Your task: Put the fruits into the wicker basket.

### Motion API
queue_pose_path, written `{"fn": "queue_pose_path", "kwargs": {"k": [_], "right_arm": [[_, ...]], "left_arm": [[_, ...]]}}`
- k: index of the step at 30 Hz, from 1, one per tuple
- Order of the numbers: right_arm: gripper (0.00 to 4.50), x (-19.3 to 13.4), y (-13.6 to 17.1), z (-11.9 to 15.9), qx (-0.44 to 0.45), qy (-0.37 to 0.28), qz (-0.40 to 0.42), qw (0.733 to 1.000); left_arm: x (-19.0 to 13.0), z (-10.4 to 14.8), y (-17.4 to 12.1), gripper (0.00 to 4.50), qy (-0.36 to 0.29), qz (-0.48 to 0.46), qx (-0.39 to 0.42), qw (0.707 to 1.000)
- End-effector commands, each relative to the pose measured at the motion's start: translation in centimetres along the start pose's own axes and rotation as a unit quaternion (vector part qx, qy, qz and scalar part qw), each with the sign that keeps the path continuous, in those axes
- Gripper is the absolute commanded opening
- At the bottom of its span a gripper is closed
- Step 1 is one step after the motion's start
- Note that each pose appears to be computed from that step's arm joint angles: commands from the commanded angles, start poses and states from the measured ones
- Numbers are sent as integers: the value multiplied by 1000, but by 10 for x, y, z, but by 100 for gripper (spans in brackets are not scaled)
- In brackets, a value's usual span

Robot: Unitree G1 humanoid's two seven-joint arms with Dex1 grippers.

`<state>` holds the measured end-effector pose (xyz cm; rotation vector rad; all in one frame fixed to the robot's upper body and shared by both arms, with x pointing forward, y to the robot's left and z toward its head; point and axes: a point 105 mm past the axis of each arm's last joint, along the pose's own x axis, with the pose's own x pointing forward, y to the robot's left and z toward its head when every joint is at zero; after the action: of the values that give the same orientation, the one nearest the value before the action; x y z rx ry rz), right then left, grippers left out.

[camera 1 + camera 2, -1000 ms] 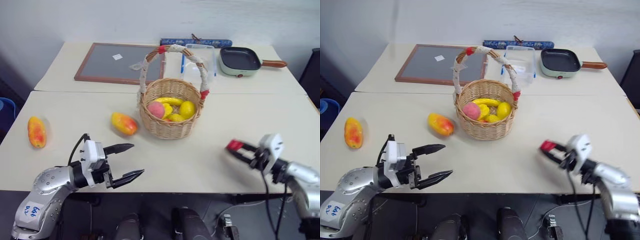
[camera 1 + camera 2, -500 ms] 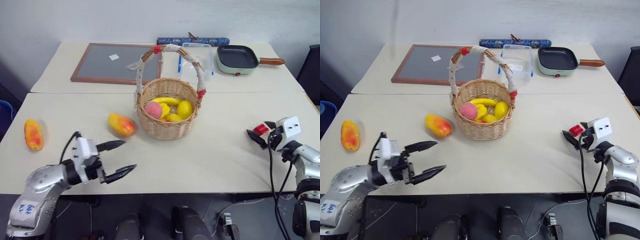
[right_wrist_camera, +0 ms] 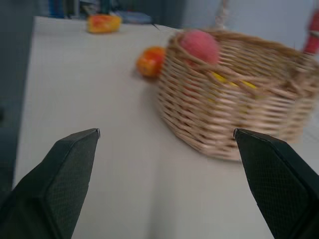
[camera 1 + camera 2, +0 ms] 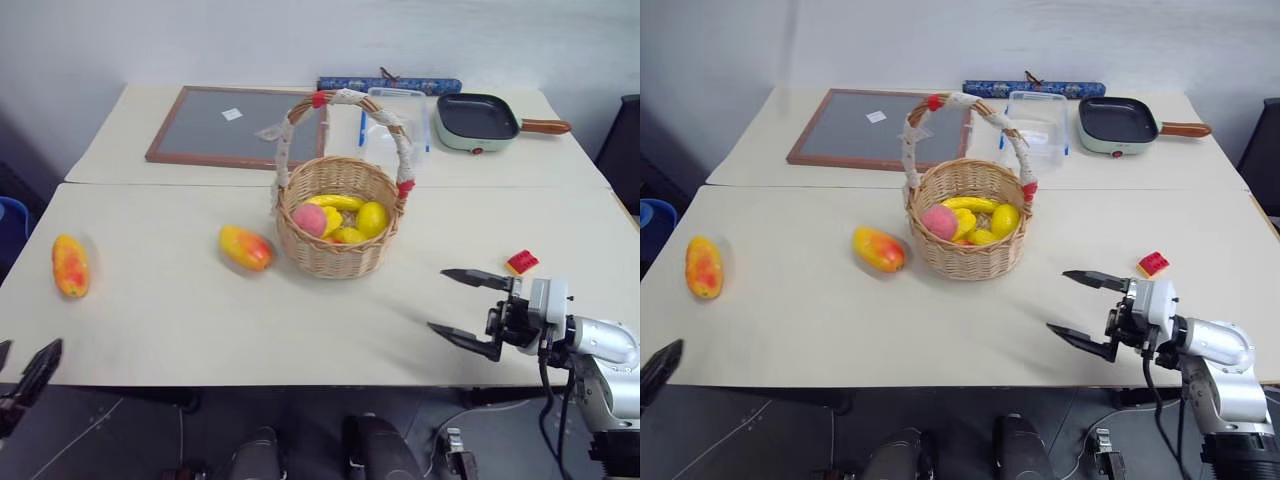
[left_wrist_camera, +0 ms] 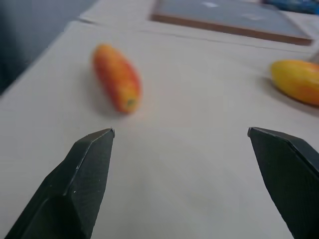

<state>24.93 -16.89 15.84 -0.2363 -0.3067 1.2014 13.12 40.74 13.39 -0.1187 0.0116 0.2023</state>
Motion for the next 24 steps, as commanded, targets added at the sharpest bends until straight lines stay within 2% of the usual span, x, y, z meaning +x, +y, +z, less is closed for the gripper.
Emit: {"fn": "queue_pose_path", "kwargs": {"k": [1, 6, 10, 14, 18, 20, 22, 24], "right_arm": [[448, 32, 16, 22, -9, -69, 32, 997], [448, 53, 25, 33, -13, -100, 37, 994], [448, 69, 27, 42, -30, -119, 33, 992], [448, 75, 24, 43, -43, -119, 37, 991], [448, 78, 21, 45, -51, -117, 36, 991], [448, 78, 20, 46, -54, -117, 35, 991], [448, 77, 19, 46, -55, -115, 32, 991], [450, 76, 20, 44, -56, -110, 29, 992]], "left_arm": [[-2, 23, 27, 450, -40, 87, 8, 995], [39, 36, -1, 450, 21, 27, -50, 998], [92, 58, -5, 450, 129, 12, -6, 992], [121, 50, -9, 450, 236, 17, -4, 972], [145, 46, -16, 450, 263, 2, -10, 965], [150, 31, -13, 450, 310, 15, 7, 950], [159, 24, -14, 450, 318, 14, -1, 948], [167, 17, -22, 410, 329, -7, -6, 944]]}}
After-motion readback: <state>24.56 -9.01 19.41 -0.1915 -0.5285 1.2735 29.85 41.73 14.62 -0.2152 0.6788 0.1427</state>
